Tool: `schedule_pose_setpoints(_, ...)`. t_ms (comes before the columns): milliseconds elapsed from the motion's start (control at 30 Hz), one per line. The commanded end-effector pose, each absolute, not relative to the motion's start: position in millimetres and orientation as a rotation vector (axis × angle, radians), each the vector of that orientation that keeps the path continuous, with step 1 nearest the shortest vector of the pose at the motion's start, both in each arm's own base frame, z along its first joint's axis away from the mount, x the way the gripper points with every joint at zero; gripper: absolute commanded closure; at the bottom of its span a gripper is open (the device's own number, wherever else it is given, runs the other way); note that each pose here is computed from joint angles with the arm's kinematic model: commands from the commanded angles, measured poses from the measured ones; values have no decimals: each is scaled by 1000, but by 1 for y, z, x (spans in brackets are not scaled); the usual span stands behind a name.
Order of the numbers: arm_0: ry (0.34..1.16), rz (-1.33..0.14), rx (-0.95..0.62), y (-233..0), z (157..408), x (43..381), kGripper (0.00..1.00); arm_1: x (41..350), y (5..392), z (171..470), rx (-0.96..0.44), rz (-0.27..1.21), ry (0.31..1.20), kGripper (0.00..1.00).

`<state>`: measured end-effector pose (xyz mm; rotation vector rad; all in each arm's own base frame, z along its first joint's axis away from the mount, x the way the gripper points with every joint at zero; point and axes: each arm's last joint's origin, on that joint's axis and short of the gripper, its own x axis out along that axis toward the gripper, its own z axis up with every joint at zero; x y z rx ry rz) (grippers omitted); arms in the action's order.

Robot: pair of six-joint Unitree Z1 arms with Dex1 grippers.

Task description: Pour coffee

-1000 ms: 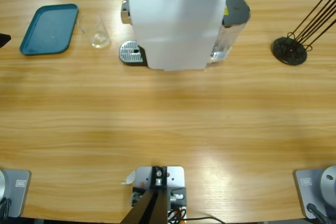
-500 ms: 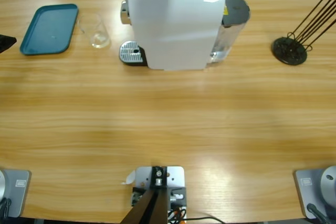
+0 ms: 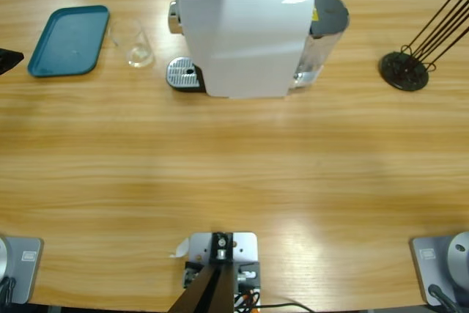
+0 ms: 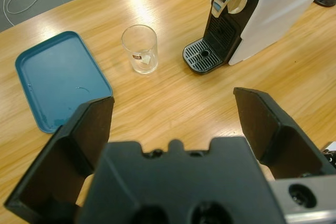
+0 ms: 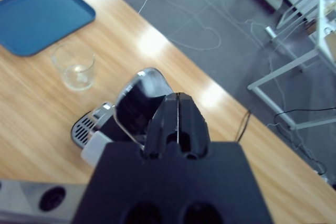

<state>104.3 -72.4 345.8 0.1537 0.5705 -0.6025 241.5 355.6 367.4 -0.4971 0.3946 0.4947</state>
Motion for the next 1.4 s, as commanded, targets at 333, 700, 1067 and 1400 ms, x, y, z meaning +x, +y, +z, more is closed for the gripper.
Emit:
schedule_pose_setpoints(333, 629, -616, 160, -72, 332, 102, 13, 238, 384, 239, -599, 554, 652, 1000)
schedule_pose_setpoints(700, 642, -618, 164, -74, 331, 103, 13, 233, 376, 203, -574, 556, 676, 1000)
schedule_pose_setpoints(1067, 639, -620, 163, -72, 333, 100, 18, 230, 373, 180, -559, 554, 699, 1000)
schedule_pose_setpoints(1400, 632, -620, 162, -70, 335, 98, 18, 227, 366, 172, -540, 542, 697, 1000)
